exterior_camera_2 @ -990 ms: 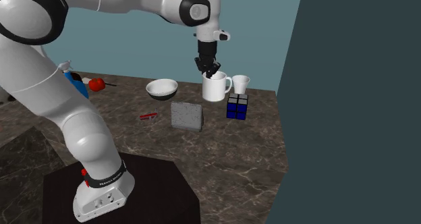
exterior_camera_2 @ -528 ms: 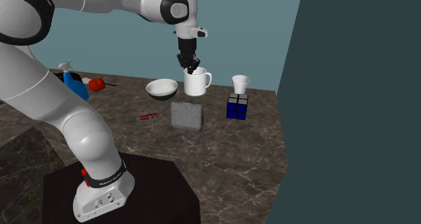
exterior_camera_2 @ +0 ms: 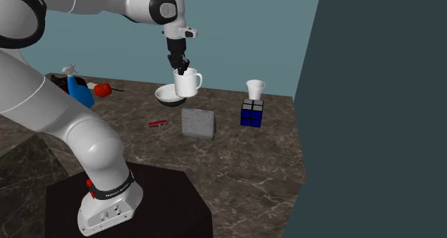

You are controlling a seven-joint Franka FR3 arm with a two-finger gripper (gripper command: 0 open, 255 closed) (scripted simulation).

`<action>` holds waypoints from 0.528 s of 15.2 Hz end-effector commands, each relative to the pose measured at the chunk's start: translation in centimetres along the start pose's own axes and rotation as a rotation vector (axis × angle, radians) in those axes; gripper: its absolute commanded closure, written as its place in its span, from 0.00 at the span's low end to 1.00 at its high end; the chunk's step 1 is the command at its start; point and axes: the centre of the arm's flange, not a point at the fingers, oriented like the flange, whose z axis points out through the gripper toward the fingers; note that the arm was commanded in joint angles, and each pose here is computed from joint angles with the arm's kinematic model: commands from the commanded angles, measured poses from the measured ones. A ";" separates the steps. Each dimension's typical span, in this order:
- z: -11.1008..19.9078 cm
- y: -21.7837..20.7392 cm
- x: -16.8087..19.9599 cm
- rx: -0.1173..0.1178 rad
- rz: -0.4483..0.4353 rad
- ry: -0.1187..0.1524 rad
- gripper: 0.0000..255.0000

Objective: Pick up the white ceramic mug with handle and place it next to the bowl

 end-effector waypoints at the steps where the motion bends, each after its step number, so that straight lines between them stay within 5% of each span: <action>1: -0.2 -2.5 -0.8 0.000 0.001 0.000 1.00; 8: -0.2 -11.2 -3.8 0.000 0.001 0.000 1.00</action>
